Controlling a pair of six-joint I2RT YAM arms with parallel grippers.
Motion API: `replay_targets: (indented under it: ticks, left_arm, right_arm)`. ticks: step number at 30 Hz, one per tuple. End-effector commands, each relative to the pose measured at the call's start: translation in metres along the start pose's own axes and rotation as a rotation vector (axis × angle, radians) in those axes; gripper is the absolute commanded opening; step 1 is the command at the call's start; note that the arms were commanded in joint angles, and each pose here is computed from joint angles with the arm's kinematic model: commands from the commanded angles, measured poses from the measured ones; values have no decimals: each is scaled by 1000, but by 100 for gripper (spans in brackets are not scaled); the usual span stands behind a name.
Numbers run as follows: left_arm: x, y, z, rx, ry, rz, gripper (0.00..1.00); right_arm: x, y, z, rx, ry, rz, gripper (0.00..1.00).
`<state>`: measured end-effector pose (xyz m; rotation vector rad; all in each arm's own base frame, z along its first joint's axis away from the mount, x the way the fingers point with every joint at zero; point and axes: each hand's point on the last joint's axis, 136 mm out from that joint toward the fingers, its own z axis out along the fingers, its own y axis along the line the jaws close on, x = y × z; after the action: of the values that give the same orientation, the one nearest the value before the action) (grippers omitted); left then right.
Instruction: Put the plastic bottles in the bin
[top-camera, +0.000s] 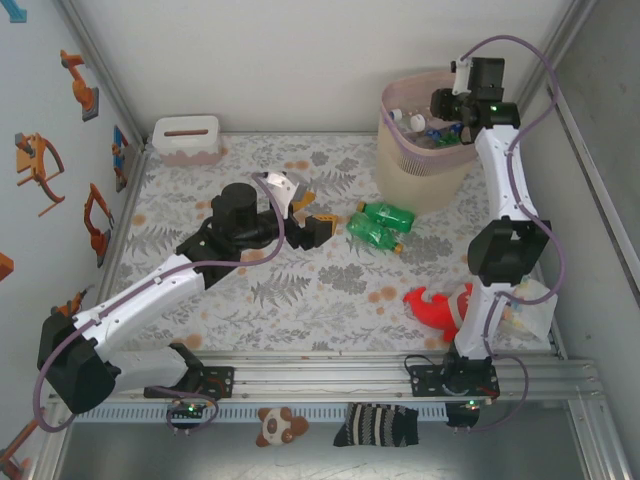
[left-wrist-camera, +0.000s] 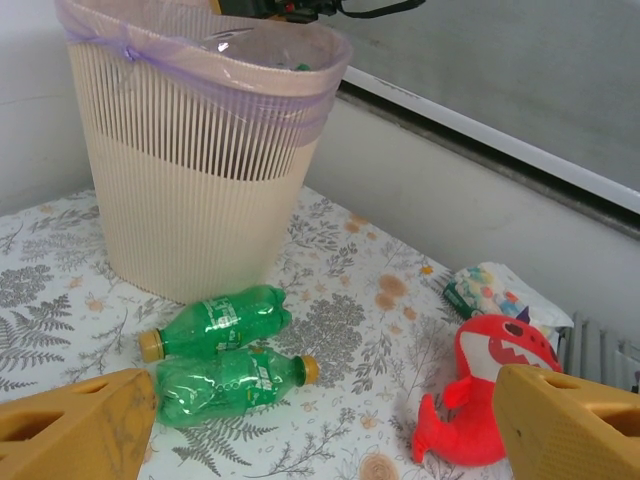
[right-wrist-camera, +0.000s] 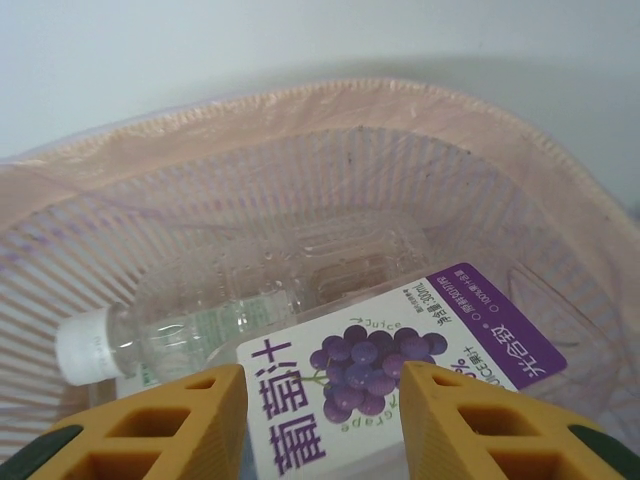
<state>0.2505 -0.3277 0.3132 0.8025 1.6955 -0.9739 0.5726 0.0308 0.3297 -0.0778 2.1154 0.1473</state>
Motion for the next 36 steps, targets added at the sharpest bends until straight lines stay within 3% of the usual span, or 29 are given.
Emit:
replay_targets:
  ticks: [1,11,18,29,36]
  left_arm:
    - [-7,-4,0,26,-26,-9,86]
    - [6,18,1,-96,15,-43,87]
    - [18,46,-1,-223,27,-137,86]
    - [40,103,-38,-478,14,-329,88]
    - [61,127,-60,-567,16,-419,89]
  right_arm:
    - [-16,13,-43,-45,-37,26,43]
    - [7,48,-97,-178,12,72,43]
    - [36,91,-118,-221,85,-1,43]
    - [115,173,-104,-252,307,-244,42]
    - [177,193,-91,-222,495,-489,42]
